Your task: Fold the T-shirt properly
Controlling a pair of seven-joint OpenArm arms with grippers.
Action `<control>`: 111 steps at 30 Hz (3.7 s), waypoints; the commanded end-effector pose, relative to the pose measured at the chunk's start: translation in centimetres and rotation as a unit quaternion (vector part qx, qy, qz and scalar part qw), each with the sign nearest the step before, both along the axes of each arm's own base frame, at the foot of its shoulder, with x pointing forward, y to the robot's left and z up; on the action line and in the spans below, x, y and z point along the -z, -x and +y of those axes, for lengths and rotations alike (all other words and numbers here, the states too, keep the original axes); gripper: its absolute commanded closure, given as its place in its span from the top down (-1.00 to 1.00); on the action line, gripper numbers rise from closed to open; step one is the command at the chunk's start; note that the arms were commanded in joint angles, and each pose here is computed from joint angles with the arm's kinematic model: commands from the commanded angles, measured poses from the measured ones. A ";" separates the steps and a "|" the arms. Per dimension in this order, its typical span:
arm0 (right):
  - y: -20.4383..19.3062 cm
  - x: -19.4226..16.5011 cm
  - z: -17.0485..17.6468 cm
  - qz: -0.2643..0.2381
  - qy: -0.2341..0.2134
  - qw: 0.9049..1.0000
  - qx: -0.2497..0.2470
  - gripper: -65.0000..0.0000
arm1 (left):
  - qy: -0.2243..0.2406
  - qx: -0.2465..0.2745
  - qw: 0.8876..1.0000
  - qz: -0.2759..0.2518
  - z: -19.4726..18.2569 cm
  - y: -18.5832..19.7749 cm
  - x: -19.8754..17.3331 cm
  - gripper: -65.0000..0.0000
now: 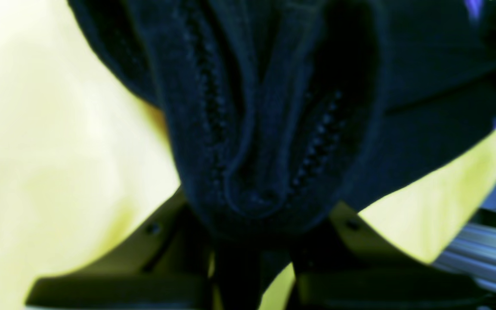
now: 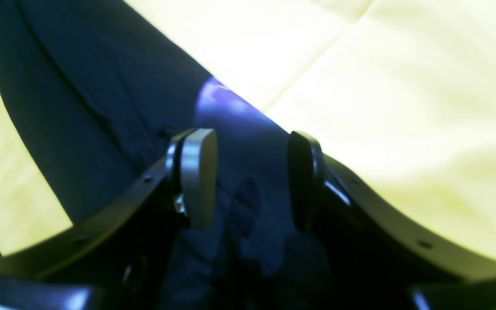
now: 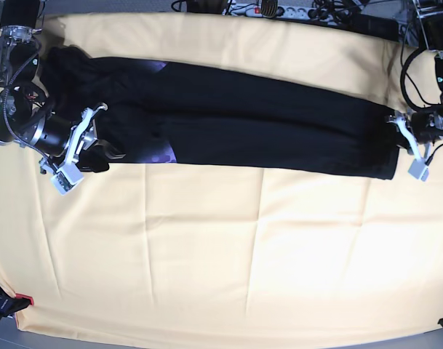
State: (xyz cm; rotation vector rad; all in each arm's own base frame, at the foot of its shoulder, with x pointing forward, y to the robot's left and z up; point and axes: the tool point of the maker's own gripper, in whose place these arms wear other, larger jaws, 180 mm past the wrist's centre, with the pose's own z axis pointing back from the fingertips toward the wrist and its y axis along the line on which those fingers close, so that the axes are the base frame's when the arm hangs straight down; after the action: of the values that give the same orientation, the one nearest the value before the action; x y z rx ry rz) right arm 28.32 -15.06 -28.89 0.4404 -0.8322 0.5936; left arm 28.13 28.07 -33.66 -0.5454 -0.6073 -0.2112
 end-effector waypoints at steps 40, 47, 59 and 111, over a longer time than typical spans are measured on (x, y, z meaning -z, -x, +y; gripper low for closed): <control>0.1 -0.4 0.3 -0.025 -0.085 0.992 0.088 -0.08 | 0.165 0.169 0.957 -0.167 -14.8 1.7 -8.0 -1.00; 0.1 -0.5 0.3 -0.026 -0.087 0.992 0.087 -0.08 | 0.221 0.135 0.957 -0.131 -16.7 1.5 -7.3 -0.37; 0.1 -0.5 0.3 -0.026 -0.087 0.992 0.087 -0.08 | 0.225 0.151 0.955 -0.124 -17.6 1.9 -7.0 0.22; 7.7 6.3 -0.8 0.153 -0.268 0.929 0.203 0.40 | 0.092 0.042 0.994 -0.050 -12.6 0.5 1.8 -1.00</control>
State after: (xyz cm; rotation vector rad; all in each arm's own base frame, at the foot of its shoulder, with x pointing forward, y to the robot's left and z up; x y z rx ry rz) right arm 20.23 -15.75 -35.90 0.8037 -0.7208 -0.1138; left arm 27.45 14.97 -35.74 -0.7624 -0.7047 -0.2441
